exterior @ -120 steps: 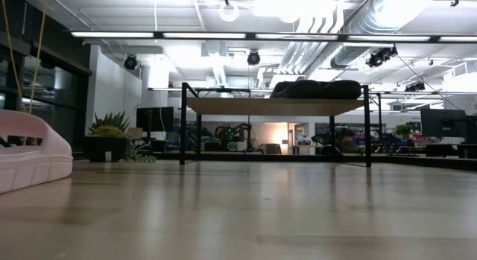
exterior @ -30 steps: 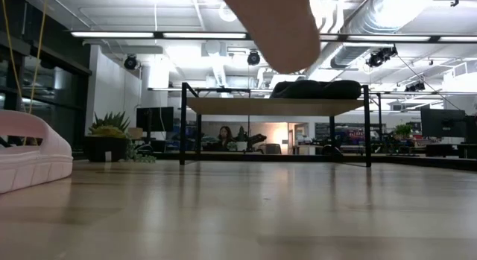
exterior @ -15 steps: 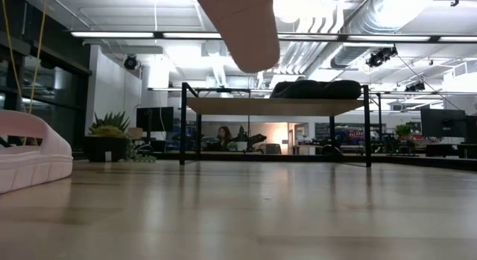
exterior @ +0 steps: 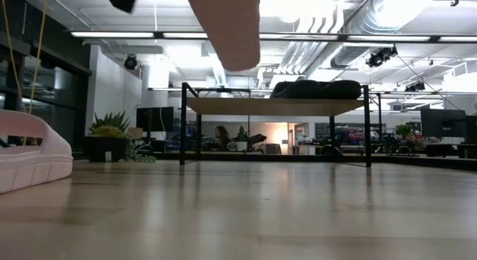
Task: Pick and place slides into the shelf
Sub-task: Put the right pink slipper on the shelf
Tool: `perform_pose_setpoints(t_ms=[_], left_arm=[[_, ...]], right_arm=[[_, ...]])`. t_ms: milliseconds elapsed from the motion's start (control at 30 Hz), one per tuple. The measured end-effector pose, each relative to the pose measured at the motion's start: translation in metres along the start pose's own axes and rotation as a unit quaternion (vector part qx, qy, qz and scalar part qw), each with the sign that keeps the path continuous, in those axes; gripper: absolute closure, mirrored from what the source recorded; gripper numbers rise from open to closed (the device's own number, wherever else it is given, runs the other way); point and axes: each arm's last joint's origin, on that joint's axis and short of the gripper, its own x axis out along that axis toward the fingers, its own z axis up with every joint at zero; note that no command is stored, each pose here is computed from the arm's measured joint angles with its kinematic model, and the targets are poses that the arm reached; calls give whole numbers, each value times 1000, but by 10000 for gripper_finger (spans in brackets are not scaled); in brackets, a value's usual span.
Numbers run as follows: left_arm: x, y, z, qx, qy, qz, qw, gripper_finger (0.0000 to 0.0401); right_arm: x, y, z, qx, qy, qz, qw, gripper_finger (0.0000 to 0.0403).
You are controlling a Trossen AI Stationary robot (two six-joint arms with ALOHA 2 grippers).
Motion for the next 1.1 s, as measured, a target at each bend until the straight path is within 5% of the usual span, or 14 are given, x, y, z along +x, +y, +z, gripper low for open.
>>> perform_pose_setpoints(t_ms=[1100], left_arm=[[88, 31, -60, 17, 70, -39, 997, 355]], right_arm=[[10, -15, -4, -19, 16, -28, 999, 306]])
